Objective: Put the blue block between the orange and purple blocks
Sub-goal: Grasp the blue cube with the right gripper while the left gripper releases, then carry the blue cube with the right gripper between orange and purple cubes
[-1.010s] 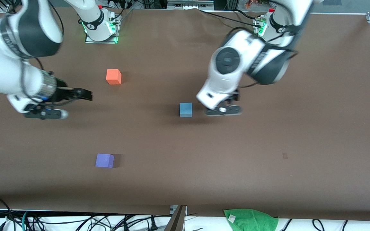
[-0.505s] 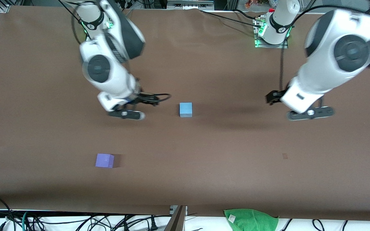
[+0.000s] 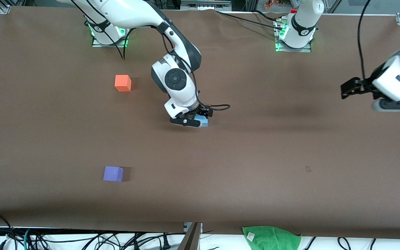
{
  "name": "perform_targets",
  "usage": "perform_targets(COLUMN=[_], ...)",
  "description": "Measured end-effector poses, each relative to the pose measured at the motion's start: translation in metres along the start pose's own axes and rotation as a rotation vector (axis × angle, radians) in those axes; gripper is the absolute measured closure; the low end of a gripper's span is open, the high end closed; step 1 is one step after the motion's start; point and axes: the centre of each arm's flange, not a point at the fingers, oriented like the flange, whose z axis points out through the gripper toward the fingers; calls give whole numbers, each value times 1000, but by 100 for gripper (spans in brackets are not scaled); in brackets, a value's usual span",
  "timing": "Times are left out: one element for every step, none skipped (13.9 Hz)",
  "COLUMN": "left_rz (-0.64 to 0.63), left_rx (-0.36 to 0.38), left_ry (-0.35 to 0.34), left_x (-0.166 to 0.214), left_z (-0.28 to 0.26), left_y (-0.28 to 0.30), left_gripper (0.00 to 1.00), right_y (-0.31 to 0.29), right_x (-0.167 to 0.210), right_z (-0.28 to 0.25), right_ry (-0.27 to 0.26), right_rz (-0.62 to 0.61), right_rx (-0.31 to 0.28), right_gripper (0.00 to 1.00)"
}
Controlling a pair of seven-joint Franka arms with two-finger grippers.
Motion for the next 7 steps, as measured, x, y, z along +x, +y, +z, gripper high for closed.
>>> perform_targets(left_rz=[5,13,18,24,26,25,23], left_rx=[1,3,5,5,0,-8,-13], left_ry=[26,35,37,37,39,39,38], left_x=[-5,-13,-21,-29,-33,-36,-36], left_z=[2,4,4,3,2,2,3], left_y=[-6,-8,-7,-4,-1,-1,-2], left_gripper=[0,0,0,0,0,0,0], right_y=[-2,-3,-5,-7,-9,-9,-9], right_x=[-3,-6,-9,-13,-18,-21,-24], right_z=[5,8,11,15,21,28,36], right_ry=[9,13,14,19,26,29,31], right_rz=[-13,-23,-35,-52,-72,-88,-100], right_rx=[-7,-13,-20,-30,-41,-53,-64], right_gripper=[0,0,0,0,0,0,0])
